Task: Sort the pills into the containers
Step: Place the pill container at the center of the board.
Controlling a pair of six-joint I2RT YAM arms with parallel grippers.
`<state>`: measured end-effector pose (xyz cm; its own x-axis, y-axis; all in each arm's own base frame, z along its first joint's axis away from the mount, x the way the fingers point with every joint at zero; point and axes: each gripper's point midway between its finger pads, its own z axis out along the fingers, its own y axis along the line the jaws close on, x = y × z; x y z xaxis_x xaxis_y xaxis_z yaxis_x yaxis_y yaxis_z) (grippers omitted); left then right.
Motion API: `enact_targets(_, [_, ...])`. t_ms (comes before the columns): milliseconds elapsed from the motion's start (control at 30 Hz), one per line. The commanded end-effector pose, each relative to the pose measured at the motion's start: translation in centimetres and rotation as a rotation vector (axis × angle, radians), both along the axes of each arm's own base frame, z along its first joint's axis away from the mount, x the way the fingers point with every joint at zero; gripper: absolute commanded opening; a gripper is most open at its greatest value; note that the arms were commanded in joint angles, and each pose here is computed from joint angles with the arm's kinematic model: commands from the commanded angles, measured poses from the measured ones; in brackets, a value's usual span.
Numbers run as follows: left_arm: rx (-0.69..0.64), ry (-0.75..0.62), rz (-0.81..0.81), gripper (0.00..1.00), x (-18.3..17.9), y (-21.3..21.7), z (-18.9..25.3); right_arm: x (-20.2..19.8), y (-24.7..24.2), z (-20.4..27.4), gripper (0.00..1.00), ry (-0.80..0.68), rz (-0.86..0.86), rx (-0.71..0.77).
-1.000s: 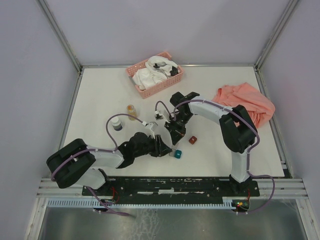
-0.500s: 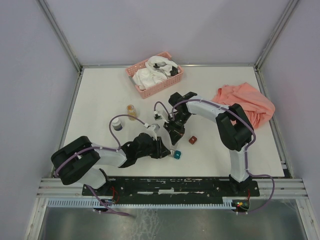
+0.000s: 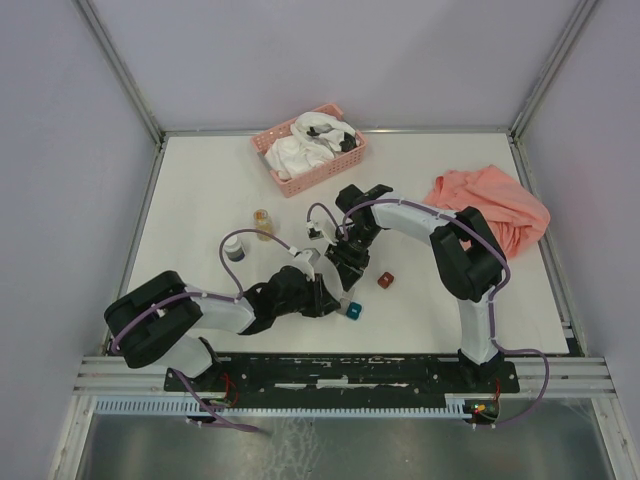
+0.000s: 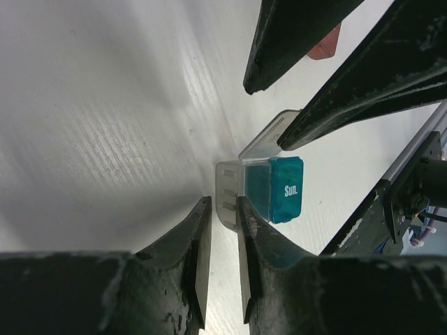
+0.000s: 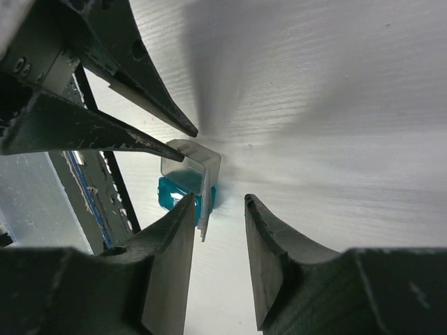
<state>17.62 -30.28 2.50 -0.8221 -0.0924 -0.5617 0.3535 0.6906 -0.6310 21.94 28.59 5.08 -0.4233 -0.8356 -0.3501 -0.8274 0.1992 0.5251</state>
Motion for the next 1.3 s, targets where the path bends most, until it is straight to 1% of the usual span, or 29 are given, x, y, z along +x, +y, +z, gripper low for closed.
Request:
enact_targets(0, [-0.014, -0.035, 0.002, 0.27, 0.8, -0.9, 1.0, 1.3, 0.1, 1.1, 0.44, -0.09, -0.004, 0.0])
enact_targets(133, [-0.006, -0.036, 0.003, 0.27, 0.9, -0.9, 0.9, 1.7, -0.5, 0.9, 0.46, -0.129, -0.006, -0.028])
enact_targets(400, [0.005, -0.032, 0.001, 0.26, 0.8, -0.8, 0.6, 1.7, -1.0, 0.4, 0.47, -0.133, 0.0, -0.056])
enact_targets(867, [0.022, -0.025, -0.003, 0.25, 0.8, -0.8, 0.0, 1.7, -1.2, -1.5, 0.44, -0.094, -0.015, -0.099])
enact_targets(1100, [0.016, -0.03, 0.006, 0.25, 0.9, -0.7, 0.0, 1.3, -0.7, -1.2, 0.45, -0.05, -0.034, -0.064])
enact_targets(1267, [0.02, -0.028, 0.011, 0.25, 0.9, -0.5, -0.1, 0.9, -0.4, 0.3, 0.48, 0.033, -0.055, 0.023])
